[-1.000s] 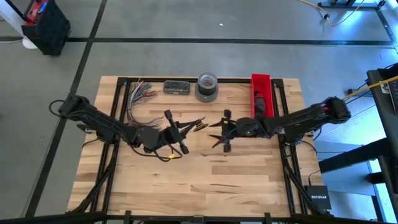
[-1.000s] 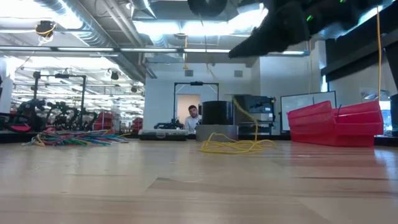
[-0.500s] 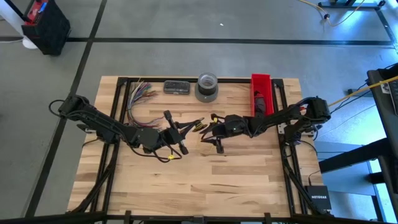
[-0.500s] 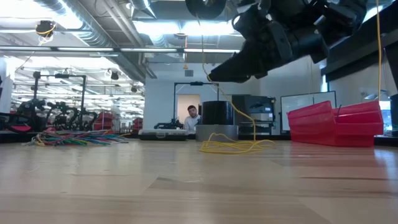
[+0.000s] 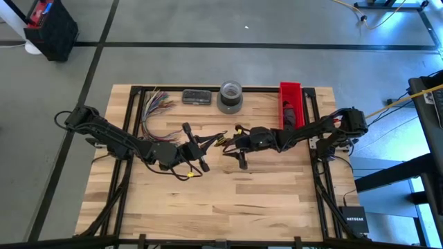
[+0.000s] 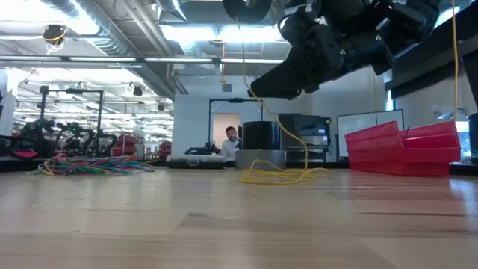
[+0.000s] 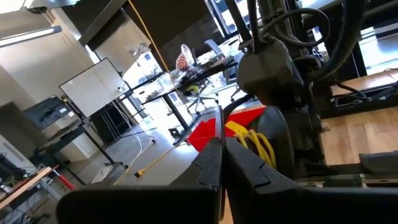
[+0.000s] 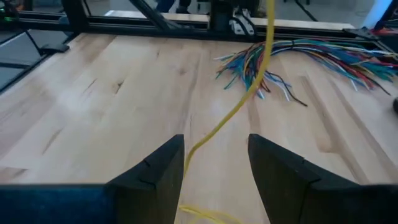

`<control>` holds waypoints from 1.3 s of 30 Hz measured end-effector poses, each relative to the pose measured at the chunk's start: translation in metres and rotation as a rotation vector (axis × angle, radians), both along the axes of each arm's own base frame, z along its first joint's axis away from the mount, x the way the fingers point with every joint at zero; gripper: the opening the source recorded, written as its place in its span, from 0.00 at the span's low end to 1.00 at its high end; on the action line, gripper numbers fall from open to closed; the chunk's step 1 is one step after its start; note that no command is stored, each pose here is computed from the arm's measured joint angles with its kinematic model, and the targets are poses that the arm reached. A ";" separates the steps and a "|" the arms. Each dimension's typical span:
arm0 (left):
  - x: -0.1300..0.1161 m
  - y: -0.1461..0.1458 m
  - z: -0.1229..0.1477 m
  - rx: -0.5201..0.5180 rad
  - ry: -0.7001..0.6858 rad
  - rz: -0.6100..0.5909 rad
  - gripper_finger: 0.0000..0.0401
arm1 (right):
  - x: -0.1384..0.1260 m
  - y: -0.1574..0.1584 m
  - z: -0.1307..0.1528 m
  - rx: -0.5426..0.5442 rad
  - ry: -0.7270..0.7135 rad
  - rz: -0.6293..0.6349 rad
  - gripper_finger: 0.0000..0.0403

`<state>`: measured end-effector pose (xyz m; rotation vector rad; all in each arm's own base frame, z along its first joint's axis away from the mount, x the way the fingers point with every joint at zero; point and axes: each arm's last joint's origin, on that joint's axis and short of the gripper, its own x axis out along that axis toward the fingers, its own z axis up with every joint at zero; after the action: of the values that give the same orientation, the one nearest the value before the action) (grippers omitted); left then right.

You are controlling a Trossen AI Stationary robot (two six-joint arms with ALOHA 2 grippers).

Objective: Coil cords
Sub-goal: Coil the yellow wire into the black spool

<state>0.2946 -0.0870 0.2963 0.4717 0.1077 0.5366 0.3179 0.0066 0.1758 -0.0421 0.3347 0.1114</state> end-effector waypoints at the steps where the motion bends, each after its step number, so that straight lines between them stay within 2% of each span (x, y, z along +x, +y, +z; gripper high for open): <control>1: 0.000 0.000 0.000 0.000 0.000 0.000 0.00 | 0.000 0.000 -0.001 0.000 0.004 0.000 0.45; 7: 0.000 0.000 0.000 0.000 0.000 0.000 0.00 | 0.004 -0.001 -0.010 0.027 0.006 -0.013 0.45; 13: 0.000 0.000 0.000 0.011 0.006 0.000 0.00 | 0.008 -0.001 -0.011 -0.007 0.042 -0.003 0.42; 16: 0.000 0.000 0.000 0.017 0.009 0.000 0.00 | 0.011 0.000 -0.010 -0.033 0.092 0.009 0.32; 21: 0.000 -0.001 0.000 0.021 0.010 -0.004 0.00 | 0.013 -0.003 -0.006 -0.105 0.182 -0.056 0.08; 23: -0.001 -0.003 0.000 0.024 0.012 -0.008 0.00 | 0.012 -0.004 0.002 -0.150 0.183 -0.099 0.03; 28: -0.004 -0.008 0.001 0.042 0.024 -0.012 0.00 | -0.004 -0.008 0.028 -0.214 0.184 -0.204 0.04; 35: -0.005 -0.008 -0.001 0.090 0.075 0.031 0.00 | -0.027 -0.002 0.065 -0.231 0.115 -0.293 0.03; 39: -0.003 -0.001 -0.005 0.075 0.101 0.054 0.00 | -0.036 0.012 0.082 -0.230 0.039 -0.303 0.01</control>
<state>0.2921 -0.0876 0.2909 0.5701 0.1983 0.5712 0.2822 0.0187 0.2575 -0.2161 0.3885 -0.2277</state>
